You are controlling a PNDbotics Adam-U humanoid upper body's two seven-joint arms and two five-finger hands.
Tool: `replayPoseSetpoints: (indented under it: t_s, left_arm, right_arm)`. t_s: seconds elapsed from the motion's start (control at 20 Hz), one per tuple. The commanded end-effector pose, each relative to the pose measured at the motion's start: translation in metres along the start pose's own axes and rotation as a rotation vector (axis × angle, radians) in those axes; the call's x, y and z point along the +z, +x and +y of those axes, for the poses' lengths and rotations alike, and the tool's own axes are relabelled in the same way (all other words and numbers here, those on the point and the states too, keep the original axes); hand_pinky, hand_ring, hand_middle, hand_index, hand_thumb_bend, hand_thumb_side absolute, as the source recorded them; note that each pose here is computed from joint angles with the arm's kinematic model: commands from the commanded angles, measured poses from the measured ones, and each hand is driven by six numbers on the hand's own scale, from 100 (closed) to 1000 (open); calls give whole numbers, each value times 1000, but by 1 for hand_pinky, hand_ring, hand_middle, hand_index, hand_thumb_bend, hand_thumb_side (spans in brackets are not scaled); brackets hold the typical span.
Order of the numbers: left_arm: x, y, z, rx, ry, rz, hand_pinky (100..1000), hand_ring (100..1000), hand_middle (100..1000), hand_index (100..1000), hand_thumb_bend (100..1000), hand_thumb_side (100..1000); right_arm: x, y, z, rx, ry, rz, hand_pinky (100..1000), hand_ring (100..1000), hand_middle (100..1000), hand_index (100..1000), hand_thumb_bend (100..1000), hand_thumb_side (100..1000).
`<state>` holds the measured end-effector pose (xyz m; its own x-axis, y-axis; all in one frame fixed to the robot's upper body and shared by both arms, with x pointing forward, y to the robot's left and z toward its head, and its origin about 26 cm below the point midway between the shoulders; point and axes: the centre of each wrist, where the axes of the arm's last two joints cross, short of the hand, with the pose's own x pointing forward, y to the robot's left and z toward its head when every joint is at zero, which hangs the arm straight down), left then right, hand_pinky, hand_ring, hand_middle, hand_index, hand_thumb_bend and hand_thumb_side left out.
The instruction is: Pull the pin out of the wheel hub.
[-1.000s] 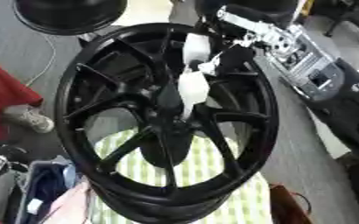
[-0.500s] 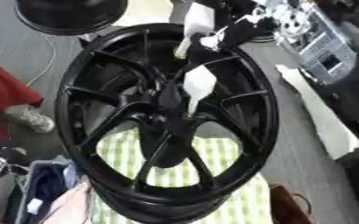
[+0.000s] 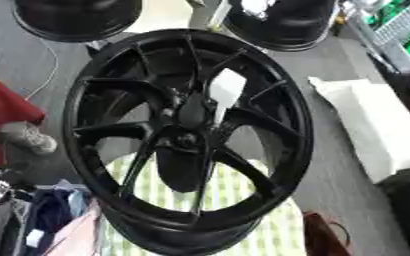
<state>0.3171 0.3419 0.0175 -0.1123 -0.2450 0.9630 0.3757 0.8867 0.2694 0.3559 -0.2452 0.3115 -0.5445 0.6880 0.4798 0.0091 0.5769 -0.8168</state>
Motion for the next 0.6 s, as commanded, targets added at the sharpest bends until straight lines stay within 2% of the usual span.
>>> replayPoseSetpoints:
  t_s: [0.05,0.2,0.35,0.45,0.55,0.6]
  left_arm:
    - [5,5,12,-28,30,2,594,625,556,833,100,660]
    - [10,4,15,-28,54,7,594,625,556,832,100,660]
    - [14,4,17,-25,75,6,594,625,556,832,100,660]
    - [15,4,18,-22,89,2,594,625,556,832,100,660]
    - [17,6,20,-21,100,-2,594,625,556,832,100,660]
    - [17,7,20,-19,105,-5,594,625,556,832,100,663]
  right_arm:
    - [25,2,-32,58,-95,12,100,296,493,426,215,148]
    - [53,-16,-39,86,-156,107,100,305,499,431,236,146]
    - [84,-36,-35,87,-238,190,100,320,510,444,269,141]
    - [105,-48,-22,77,-289,246,100,346,527,467,307,148]
    - [126,-61,-5,76,-328,322,153,397,580,535,338,160]
    - [138,-68,5,83,-344,373,228,464,657,638,412,110]
